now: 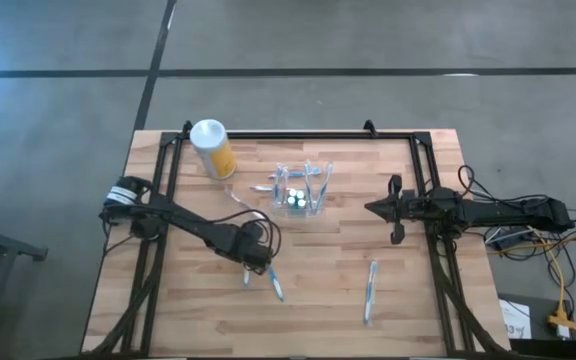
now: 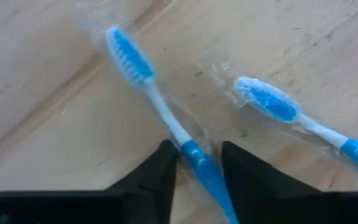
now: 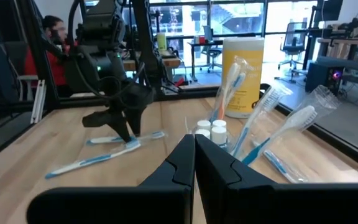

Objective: Pick & Place toothbrushing station
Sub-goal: Put the blue toothbrush into the left section of the transparent organizer

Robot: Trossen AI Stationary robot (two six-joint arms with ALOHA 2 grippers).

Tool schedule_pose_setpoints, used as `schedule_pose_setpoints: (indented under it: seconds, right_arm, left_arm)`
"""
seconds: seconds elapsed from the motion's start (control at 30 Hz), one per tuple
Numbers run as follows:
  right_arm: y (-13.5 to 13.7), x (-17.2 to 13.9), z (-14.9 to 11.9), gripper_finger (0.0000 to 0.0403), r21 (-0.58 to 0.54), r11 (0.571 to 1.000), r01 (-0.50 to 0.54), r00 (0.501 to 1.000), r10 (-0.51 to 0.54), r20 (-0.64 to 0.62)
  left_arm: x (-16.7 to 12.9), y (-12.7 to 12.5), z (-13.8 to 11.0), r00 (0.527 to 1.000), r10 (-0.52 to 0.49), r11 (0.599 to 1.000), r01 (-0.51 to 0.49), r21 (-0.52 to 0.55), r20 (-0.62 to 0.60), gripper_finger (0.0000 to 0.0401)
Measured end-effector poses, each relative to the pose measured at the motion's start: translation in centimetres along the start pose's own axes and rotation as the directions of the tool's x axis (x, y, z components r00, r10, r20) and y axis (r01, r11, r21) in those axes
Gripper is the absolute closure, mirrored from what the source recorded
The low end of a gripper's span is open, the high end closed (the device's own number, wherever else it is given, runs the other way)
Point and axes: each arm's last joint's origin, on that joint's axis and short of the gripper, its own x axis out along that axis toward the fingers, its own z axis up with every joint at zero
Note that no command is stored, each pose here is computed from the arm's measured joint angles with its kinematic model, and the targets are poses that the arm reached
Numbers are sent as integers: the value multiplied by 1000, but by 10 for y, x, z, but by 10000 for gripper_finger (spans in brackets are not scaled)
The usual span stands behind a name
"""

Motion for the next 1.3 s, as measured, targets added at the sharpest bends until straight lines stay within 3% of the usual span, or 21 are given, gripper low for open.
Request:
schedule_pose_setpoints:
  seconds: [0.3, 0.47, 0.7, 0.83, 0.93, 1.03, 1.2, 1.3]
  right_arm:
    - [0, 0, -1, 394, -8, 1000, 1, 1000, -1, -5]
    - [0, 0, -1, 394, -9, 1000, 4, 1000, -4, -6]
    - [0, 0, -1, 394, -26, 1000, 5, 1000, -5, -6]
    - [0, 0, -1, 394, -29, 1000, 6, 1000, -6, -6]
    - [0, 0, -1, 394, -31, 999, 6, 1000, -6, -6]
    - [0, 0, -1, 394, -27, 1000, 6, 1000, -6, -6]
    - [0, 0, -1, 394, -26, 1000, 6, 1000, -6, -12]
    - [0, 0, 0, 394, -37, 999, 5, 1000, -5, -2]
  left_arm:
    - [-2, 2, 2, 998, 20, 992, -28, 124, 66, 388]
    - [-18, 12, 2, 989, 53, 987, -73, 145, 139, 390]
    - [-79, 29, -8, 938, -35, 987, -22, 162, 344, 398]
    - [-125, 41, -20, 832, -179, 966, 48, 253, 525, 398]
    - [-154, 53, -34, 707, -316, 929, 94, 359, 633, 399]
    - [-174, 65, -46, 567, -483, 858, 154, 490, 667, 399]
    - [-178, 89, -51, 397, -675, 717, 153, 680, 622, 400]
    - [-164, 105, -44, 323, -725, 677, 172, 715, 609, 400]
